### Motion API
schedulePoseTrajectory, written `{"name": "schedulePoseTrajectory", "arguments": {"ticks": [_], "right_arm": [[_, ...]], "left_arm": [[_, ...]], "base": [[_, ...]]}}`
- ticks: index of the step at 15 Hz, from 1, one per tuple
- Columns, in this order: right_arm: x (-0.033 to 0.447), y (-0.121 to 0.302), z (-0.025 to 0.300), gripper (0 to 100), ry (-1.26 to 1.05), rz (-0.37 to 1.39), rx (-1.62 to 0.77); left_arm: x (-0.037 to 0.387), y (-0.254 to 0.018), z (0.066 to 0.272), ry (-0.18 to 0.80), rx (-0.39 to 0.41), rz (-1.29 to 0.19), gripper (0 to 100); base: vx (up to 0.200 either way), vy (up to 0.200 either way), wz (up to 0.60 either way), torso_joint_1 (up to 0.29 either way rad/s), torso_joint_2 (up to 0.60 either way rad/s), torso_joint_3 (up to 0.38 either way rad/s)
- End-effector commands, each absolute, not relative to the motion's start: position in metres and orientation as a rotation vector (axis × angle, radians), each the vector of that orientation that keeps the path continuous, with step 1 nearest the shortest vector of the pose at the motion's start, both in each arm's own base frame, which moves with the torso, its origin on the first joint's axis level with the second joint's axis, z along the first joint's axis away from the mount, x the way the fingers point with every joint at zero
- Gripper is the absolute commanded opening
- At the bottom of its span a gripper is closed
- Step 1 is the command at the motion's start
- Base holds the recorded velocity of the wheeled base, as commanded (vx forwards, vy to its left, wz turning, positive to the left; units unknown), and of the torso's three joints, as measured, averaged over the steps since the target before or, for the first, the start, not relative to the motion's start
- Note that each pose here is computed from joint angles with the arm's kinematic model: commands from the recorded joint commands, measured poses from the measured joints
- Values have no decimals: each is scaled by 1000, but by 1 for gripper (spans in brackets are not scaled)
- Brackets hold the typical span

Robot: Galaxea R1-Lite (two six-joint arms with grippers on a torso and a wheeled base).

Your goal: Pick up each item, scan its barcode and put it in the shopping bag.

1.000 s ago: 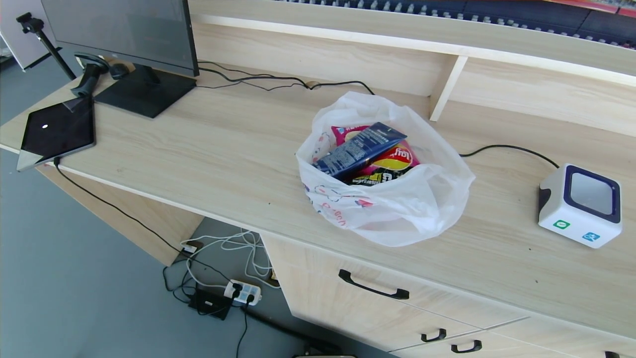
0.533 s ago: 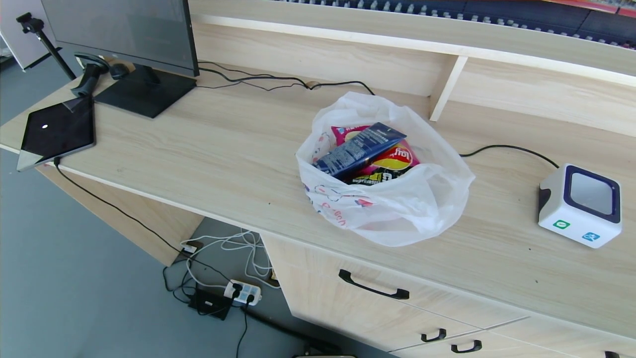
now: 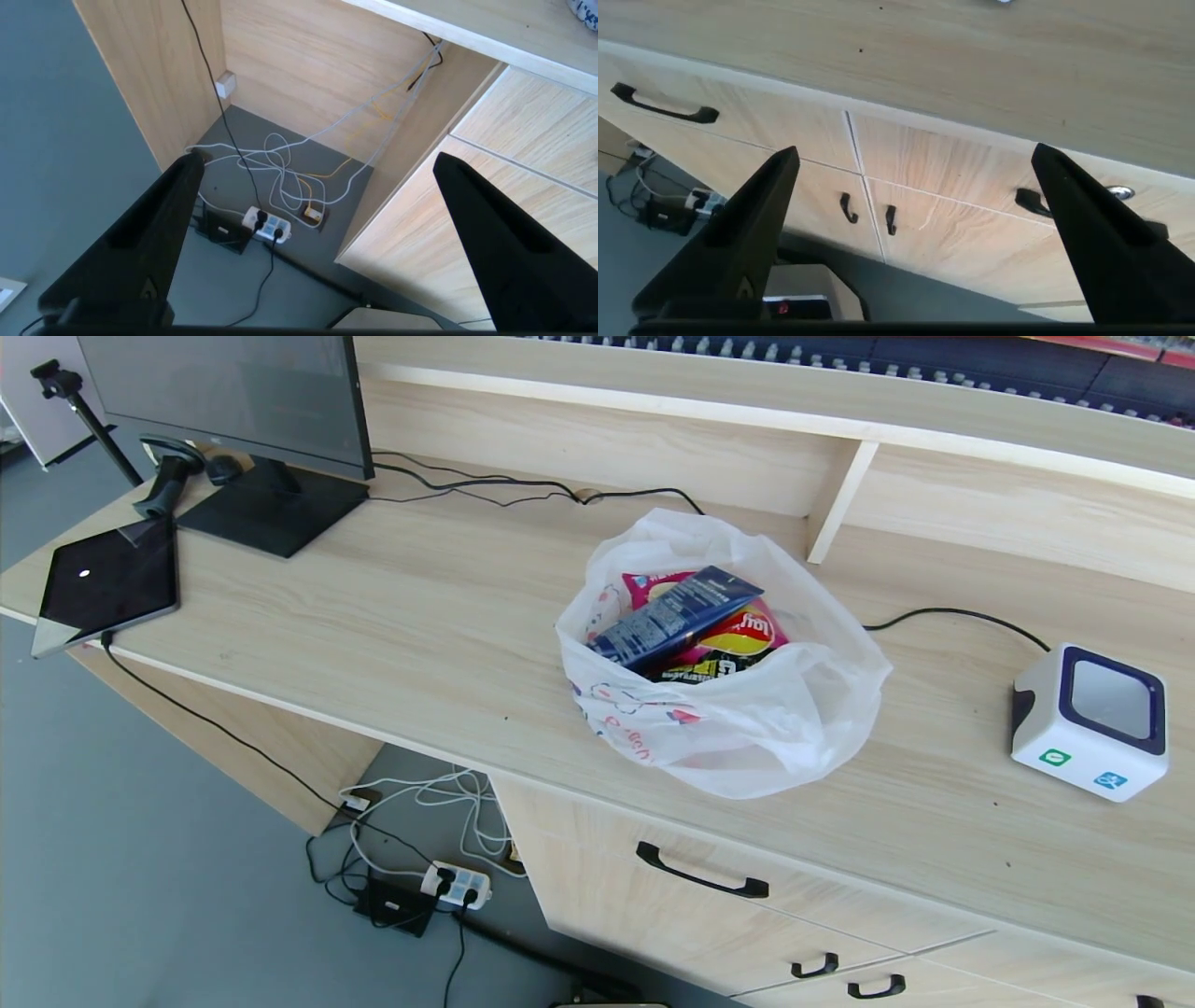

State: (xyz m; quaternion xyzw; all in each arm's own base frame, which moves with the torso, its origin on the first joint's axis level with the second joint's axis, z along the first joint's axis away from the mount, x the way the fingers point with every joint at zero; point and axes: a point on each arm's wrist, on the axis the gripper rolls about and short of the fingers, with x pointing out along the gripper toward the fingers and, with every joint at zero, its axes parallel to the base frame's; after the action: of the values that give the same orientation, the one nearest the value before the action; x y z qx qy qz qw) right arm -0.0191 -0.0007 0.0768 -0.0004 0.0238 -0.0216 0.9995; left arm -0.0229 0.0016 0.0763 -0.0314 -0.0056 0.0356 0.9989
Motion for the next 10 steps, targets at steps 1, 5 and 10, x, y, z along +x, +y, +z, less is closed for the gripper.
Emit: {"name": "schedulePoseTrajectory", "arguments": {"ticks": [1,5,10], "right_arm": [[-20,-1,77,100,30,-10,55],[-23,0,76,100,0,-17,-9],[-23,0,76,100,0,-17,2]], "left_arm": [[-23,2,76,-12,-65,72,100],[-23,2,76,-11,-63,72,100],[-23,2,76,-12,-63,73,100]], "base": [[0,0,0,0,0,0],[0,0,0,0,0,0],[0,0,0,0,0,0]]}}
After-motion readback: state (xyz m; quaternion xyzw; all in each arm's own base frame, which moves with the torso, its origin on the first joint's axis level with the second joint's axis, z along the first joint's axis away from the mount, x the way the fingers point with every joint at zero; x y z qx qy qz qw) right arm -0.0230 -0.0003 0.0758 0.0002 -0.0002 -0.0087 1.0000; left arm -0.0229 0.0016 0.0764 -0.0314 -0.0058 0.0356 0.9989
